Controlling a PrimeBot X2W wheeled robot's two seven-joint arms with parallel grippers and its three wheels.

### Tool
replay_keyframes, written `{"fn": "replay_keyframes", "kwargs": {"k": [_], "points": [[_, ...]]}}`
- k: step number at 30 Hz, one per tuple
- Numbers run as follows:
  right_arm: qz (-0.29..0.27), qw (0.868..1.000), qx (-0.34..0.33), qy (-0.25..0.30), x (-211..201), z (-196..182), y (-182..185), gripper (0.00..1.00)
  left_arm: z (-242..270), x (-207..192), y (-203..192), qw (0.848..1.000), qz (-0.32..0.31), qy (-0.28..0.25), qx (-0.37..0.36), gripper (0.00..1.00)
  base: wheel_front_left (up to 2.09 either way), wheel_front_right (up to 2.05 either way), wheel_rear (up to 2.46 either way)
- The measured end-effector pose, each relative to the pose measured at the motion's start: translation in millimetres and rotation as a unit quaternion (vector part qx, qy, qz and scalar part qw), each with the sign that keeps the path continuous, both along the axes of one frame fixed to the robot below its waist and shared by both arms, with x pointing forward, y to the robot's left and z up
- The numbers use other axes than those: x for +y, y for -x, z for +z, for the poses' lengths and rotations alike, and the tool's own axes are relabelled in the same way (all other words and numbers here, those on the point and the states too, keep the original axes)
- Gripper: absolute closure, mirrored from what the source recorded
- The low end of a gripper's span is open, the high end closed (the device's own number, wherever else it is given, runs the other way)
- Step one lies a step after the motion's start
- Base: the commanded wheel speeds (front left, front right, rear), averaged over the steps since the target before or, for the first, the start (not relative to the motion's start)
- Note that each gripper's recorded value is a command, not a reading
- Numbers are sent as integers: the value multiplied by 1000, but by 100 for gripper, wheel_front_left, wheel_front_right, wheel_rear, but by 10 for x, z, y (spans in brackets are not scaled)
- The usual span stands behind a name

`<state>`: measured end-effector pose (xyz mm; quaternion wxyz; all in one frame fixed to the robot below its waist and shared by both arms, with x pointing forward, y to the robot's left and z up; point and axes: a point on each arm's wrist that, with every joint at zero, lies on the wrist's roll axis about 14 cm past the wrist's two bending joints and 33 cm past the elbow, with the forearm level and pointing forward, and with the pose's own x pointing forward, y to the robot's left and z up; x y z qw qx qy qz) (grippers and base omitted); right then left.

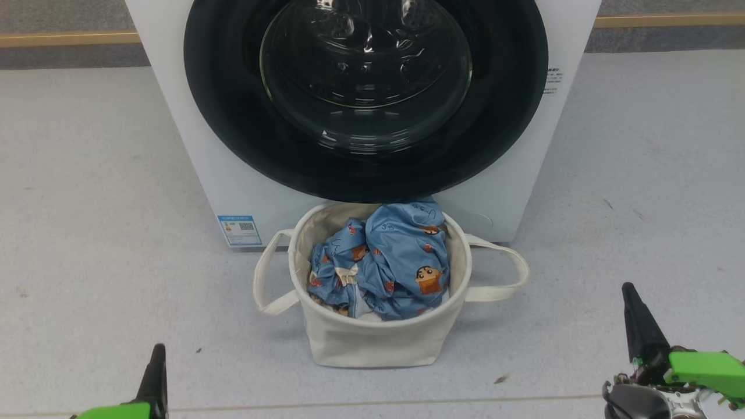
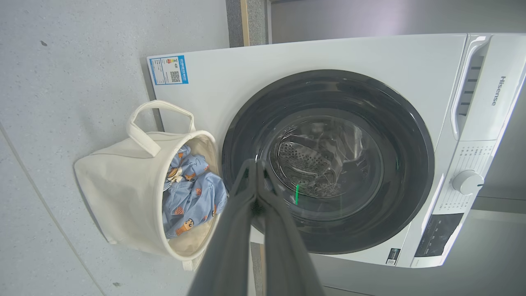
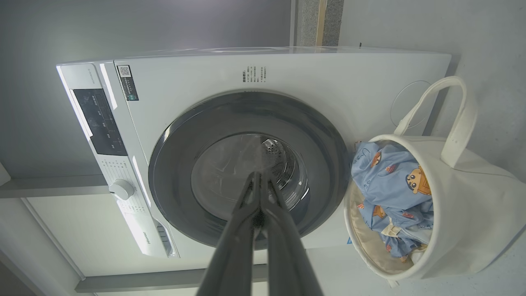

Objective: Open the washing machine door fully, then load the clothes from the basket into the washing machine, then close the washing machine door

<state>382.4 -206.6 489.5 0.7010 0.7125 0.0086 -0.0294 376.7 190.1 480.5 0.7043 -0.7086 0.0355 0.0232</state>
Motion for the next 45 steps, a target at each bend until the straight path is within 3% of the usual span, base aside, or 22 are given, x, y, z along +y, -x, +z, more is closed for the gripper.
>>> {"fn": "replay_keyframes", "kwargs": {"k": [45], "points": [[0, 1000, 0, 1, -2, 0, 0, 100, 0, 0, 0, 1000, 0, 0, 0, 100, 0, 0, 0]]}}
